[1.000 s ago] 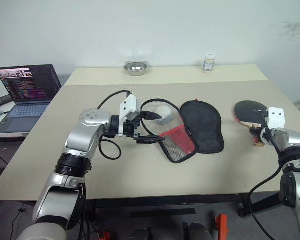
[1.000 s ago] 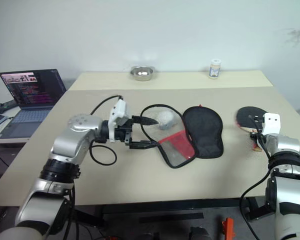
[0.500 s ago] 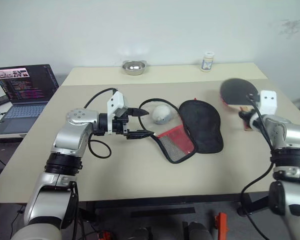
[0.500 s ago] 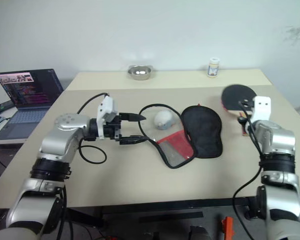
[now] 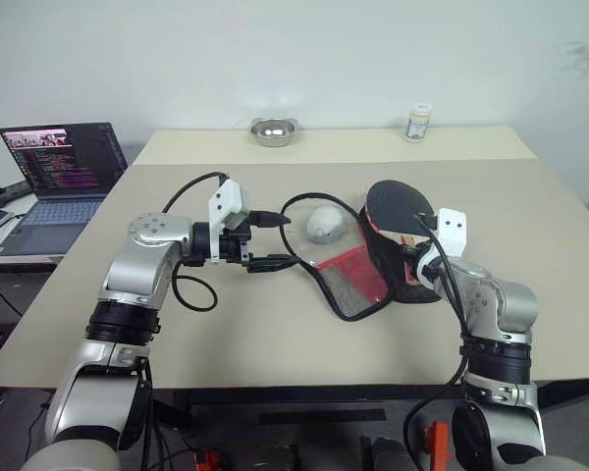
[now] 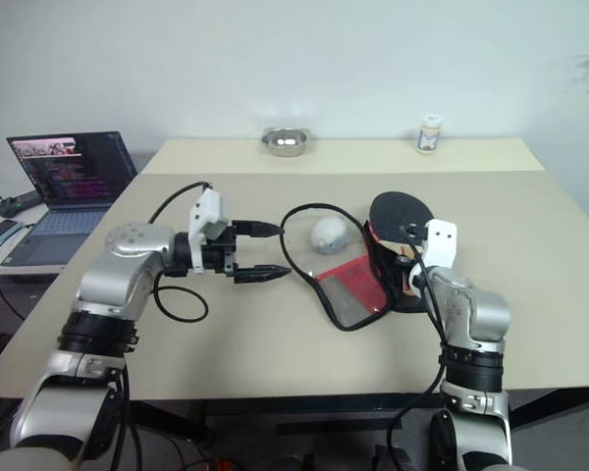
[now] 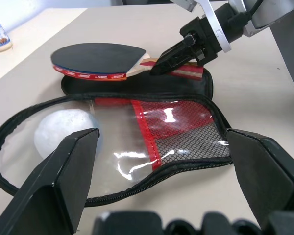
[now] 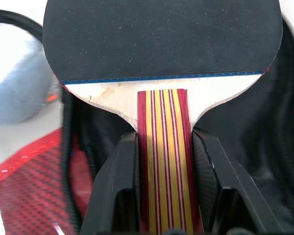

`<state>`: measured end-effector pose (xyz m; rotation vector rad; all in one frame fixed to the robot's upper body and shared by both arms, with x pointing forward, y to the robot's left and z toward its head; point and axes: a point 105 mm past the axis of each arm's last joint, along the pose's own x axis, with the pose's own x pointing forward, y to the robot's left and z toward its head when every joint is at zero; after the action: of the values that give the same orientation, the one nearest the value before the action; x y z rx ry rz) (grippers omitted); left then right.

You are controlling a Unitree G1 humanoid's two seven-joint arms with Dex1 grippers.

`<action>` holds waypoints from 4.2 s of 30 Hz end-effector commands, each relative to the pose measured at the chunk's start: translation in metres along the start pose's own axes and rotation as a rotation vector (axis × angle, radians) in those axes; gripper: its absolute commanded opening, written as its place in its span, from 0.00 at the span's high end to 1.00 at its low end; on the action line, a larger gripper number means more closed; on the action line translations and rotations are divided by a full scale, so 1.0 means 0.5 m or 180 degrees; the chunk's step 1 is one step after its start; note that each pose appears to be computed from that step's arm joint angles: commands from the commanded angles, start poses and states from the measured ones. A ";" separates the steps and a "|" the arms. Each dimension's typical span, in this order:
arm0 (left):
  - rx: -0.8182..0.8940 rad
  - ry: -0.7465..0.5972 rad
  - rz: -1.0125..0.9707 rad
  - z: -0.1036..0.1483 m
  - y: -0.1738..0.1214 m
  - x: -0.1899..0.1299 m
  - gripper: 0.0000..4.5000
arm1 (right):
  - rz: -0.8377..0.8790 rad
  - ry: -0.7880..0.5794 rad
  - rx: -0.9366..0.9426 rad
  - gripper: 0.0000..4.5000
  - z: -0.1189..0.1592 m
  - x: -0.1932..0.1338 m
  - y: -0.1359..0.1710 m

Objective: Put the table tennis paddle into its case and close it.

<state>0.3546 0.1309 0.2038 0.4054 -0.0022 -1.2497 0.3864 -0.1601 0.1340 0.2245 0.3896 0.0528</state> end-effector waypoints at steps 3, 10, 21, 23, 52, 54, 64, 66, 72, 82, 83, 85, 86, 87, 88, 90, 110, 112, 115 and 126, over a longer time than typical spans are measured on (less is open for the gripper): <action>0.0120 -0.0057 0.0057 0.008 0.010 -0.009 0.00 | 0.0107 -0.0172 -0.0191 0.76 0.020 0.000 0.010; 0.0125 -0.0062 0.0059 0.005 0.008 -0.010 0.00 | 0.0146 -0.0134 -0.0299 0.76 0.011 0.010 0.015; 0.0115 -0.0055 0.0074 0.007 0.006 -0.015 0.00 | 0.0134 0.0004 -0.0395 0.76 -0.011 0.018 0.010; 0.0109 -0.0050 0.0077 0.005 0.007 -0.016 0.00 | 0.0162 -0.0001 -0.0438 0.76 -0.012 0.017 0.013; -0.0403 0.0543 0.0335 -0.138 0.031 -0.037 0.45 | 0.2115 -0.0259 -0.2077 0.00 0.092 -0.253 0.025; -0.0437 0.0527 0.0248 -0.143 0.028 -0.017 0.62 | 0.2134 -0.0210 -0.2148 0.00 0.089 -0.259 0.020; -0.0307 0.0397 -0.0182 -0.107 0.020 0.108 1.00 | 0.1948 -0.0193 -0.2240 0.00 0.117 -0.295 -0.024; -0.0258 0.0187 -0.0307 -0.061 0.022 0.146 1.00 | 0.1912 -0.0174 -0.2247 0.00 0.118 -0.305 -0.034; -0.0075 -0.0313 -0.0501 0.073 0.021 0.249 1.00 | 0.1783 -0.0101 -0.2254 0.00 0.109 -0.315 -0.056; 0.0080 -0.0468 -0.0392 0.106 0.012 0.302 1.00 | 0.1320 -0.0112 -0.2105 0.00 0.111 -0.268 -0.097; 0.0067 -0.0444 -0.0368 0.096 0.017 0.291 1.00 | 0.1296 -0.0109 -0.2074 0.00 0.109 -0.258 -0.097; 0.0042 -0.0423 -0.0305 0.082 0.030 0.265 1.00 | 0.1266 -0.0110 -0.1980 0.00 0.108 -0.231 -0.094; 0.0023 -0.0438 -0.0279 0.080 0.036 0.252 1.00 | 0.1251 -0.0108 -0.1936 0.00 0.107 -0.217 -0.092; 0.0008 -0.0462 -0.0265 0.078 0.041 0.239 1.00 | 0.1237 -0.0106 -0.1904 0.00 0.107 -0.203 -0.091; 0.0002 -0.0484 -0.0258 0.076 0.045 0.222 1.00 | 0.1191 -0.0105 -0.1867 0.00 0.108 -0.185 -0.093; 0.0023 -0.0515 -0.0259 0.070 0.049 0.188 1.00 | 0.1170 -0.0045 -0.1821 0.00 0.104 -0.156 -0.092; 0.0086 -0.0534 0.0355 0.070 0.047 0.041 1.00 | 0.0476 0.0397 -0.1444 0.00 0.070 0.033 -0.192; 0.0080 -0.0528 0.0364 0.066 0.048 0.039 1.00 | 0.0495 0.0410 -0.1425 0.00 0.069 0.034 -0.192; 0.0082 -0.0501 0.0369 0.056 0.047 0.038 1.00 | 0.0517 0.0512 -0.1467 0.00 0.056 0.032 -0.199; 0.0101 -0.0452 0.0355 0.038 0.050 0.042 1.00 | 0.0754 0.0778 -0.1463 0.00 0.005 0.050 -0.173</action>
<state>0.3814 0.1135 0.2143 0.3012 -0.1241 -1.1593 0.4108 -0.2477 0.1164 -0.1808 0.5470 0.3837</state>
